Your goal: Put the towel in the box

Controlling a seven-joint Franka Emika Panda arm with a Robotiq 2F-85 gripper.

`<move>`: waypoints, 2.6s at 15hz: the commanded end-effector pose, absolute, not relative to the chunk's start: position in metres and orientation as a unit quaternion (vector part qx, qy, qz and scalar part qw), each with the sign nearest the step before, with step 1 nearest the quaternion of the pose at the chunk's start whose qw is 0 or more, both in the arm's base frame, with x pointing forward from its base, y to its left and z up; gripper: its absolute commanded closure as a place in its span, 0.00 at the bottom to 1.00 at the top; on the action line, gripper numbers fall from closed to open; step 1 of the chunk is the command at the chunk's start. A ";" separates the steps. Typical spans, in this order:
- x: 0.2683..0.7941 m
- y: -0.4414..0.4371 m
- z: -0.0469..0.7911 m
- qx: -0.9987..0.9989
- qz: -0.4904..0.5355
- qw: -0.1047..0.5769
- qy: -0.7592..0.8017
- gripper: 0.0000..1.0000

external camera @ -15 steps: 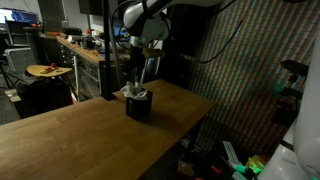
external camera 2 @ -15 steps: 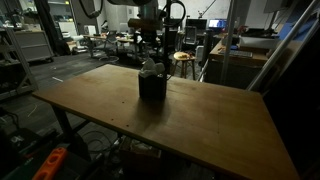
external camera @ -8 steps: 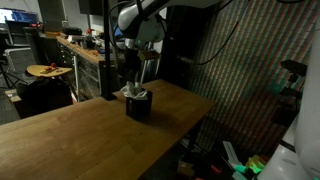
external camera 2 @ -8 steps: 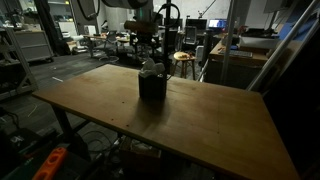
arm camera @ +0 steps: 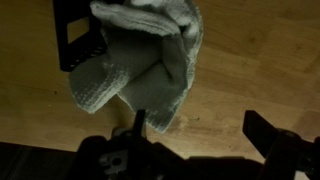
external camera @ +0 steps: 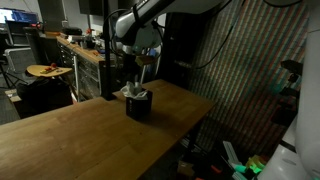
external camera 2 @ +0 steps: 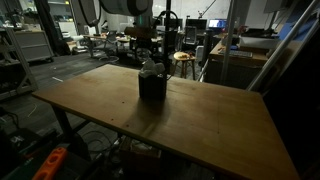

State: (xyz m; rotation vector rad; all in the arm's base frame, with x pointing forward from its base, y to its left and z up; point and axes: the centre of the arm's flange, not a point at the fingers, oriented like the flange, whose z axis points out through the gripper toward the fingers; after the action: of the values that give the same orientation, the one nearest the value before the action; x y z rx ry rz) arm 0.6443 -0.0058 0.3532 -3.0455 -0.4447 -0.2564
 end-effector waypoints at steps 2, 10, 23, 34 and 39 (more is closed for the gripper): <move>0.659 -0.016 0.350 -0.984 -0.101 0.008 -0.144 0.00; 0.664 -0.021 0.353 -0.981 -0.117 -0.018 -0.157 0.27; 0.661 -0.030 0.335 -0.982 -0.102 -0.026 -0.157 0.30; 0.657 -0.037 0.333 -0.983 -0.098 -0.032 -0.153 0.92; 0.648 -0.054 0.326 -0.986 -0.089 -0.031 -0.137 0.90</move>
State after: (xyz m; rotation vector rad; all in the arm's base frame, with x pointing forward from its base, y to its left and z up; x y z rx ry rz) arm 0.6548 -0.0440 0.3259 -3.1418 -0.4754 -0.2732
